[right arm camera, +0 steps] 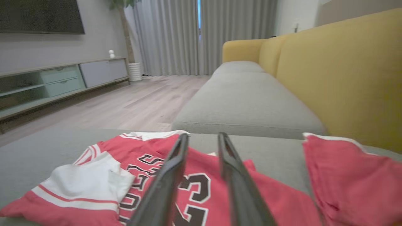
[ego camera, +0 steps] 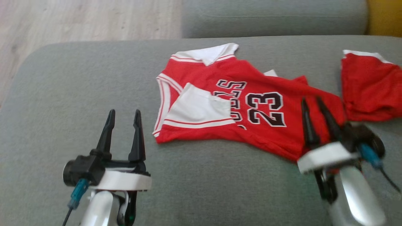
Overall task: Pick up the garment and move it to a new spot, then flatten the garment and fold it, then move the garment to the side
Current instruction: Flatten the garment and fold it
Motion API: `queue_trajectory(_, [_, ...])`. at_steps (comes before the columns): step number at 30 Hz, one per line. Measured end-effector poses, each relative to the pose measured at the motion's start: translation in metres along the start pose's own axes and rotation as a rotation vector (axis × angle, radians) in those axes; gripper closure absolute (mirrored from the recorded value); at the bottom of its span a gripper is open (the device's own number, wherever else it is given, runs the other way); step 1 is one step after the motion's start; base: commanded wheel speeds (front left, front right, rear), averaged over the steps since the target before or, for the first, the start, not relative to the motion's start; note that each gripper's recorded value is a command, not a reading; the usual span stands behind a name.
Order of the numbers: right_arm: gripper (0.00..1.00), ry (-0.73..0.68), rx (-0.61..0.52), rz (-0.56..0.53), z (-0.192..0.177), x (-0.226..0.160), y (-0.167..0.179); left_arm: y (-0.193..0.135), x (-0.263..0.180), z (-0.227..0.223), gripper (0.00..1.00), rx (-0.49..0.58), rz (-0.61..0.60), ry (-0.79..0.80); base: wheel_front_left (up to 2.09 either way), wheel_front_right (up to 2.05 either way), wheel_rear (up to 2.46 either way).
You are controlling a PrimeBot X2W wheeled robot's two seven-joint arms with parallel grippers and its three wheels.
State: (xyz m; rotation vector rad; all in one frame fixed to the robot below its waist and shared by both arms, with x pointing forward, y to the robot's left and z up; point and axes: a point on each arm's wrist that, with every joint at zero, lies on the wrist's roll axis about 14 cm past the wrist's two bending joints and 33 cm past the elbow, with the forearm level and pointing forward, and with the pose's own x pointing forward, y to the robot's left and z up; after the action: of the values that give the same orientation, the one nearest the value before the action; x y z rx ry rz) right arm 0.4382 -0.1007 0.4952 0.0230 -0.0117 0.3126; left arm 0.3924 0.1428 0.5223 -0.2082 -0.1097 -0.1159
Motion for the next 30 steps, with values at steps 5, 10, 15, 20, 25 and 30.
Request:
queue_trajectory(5, [0.0, 0.002, -0.009, -0.135, -0.007, -0.044, -0.029, -0.013, 0.0, -0.009, 0.0, -0.013, -0.041, 0.024, 0.0, 0.0, 0.0])
queue_trajectory(10, [0.0, 0.005, 0.045, -0.175, -0.011, -0.064, -0.034, -0.021, 0.002, -0.011, 0.0, -0.019, -0.069, 0.03, 0.0, 0.0, 0.0])
queue_trajectory(15, [0.0, -0.012, 0.045, -0.171, -0.006, -0.062, -0.033, -0.021, 0.002, -0.012, 0.0, -0.012, -0.073, 0.032, 0.0, 0.0, 0.0])
queue_trajectory(20, [0.0, -0.011, 0.046, -0.167, -0.007, -0.059, -0.033, -0.018, 0.001, -0.014, 0.0, -0.004, -0.065, 0.036, 0.0, 0.0, 0.0])
queue_trajectory(25, [0.0, 0.005, 0.039, -0.131, -0.012, -0.051, -0.023, -0.013, 0.0, -0.018, 0.0, -0.004, -0.051, 0.048, 0.0, 0.0, 0.0])
queue_trajectory(30, [0.0, 0.028, 0.004, -0.017, -0.016, -0.019, 0.007, -0.005, -0.001, -0.026, 0.0, -0.003, -0.031, 0.072, 0.0, 0.0, 0.0])
